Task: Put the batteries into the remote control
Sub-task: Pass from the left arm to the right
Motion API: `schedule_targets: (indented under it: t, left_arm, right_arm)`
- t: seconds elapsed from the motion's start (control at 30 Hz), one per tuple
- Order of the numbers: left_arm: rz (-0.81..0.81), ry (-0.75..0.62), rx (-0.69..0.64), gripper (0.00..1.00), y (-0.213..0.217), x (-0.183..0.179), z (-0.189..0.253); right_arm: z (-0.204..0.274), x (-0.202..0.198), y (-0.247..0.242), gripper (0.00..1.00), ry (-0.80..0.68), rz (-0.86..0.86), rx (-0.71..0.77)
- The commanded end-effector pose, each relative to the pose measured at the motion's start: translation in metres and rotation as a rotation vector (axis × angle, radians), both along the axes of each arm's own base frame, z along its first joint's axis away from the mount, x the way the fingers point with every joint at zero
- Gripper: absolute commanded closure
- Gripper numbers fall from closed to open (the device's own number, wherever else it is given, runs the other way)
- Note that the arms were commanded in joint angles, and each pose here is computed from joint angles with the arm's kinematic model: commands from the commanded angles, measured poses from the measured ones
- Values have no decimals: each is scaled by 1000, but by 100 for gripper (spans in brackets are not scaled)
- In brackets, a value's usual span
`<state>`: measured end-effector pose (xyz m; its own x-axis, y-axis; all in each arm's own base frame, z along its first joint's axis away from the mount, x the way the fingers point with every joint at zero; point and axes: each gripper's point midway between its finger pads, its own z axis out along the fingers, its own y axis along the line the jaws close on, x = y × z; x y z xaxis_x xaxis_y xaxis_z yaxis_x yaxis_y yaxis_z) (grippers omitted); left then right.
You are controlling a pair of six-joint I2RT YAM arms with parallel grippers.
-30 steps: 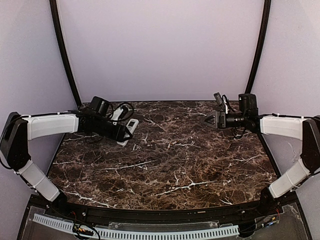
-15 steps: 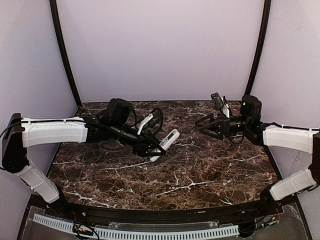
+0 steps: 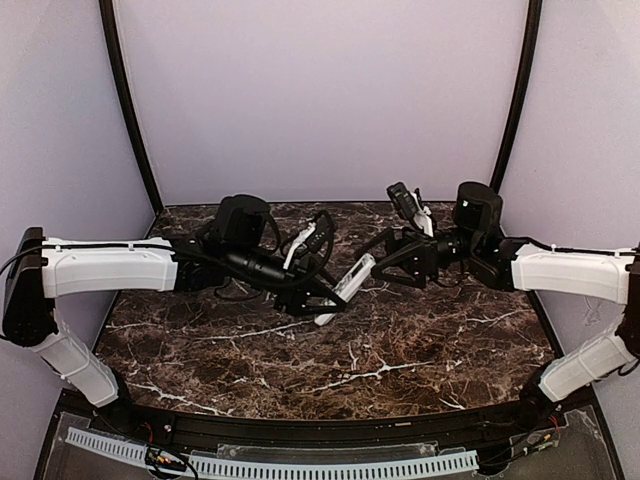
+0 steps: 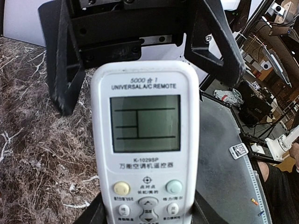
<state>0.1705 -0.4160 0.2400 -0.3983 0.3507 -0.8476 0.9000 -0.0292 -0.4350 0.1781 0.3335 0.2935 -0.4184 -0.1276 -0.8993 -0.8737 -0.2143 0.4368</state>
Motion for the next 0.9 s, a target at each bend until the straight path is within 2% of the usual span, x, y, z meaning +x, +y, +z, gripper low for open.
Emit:
schedule_targets:
  t: [0.0,0.2,0.53,0.6,0.83,0.87]
  left_arm:
    - [-10,-69,-72,72,-3,-5,28]
    - [7,-87,-92,73,-1,-5,32]
    - [34,-84,-80,73,2,-2,27]
    - [57,-89,-67,67,2,1,25]
    - [236,-184,9,18,20,25,28]
    - [251,-194,19,15,23,27,27]
  right_arm:
    - [4,0,15,12,15,-1,3]
    - [8,-4,23,25,14,0,5]
    - [9,-9,27,61,23,9,5]
    - [10,-9,26,64,27,5,5]
    - [5,15,27,68,65,-118,-41]
    - [3,21,27,68,79,-152,-57]
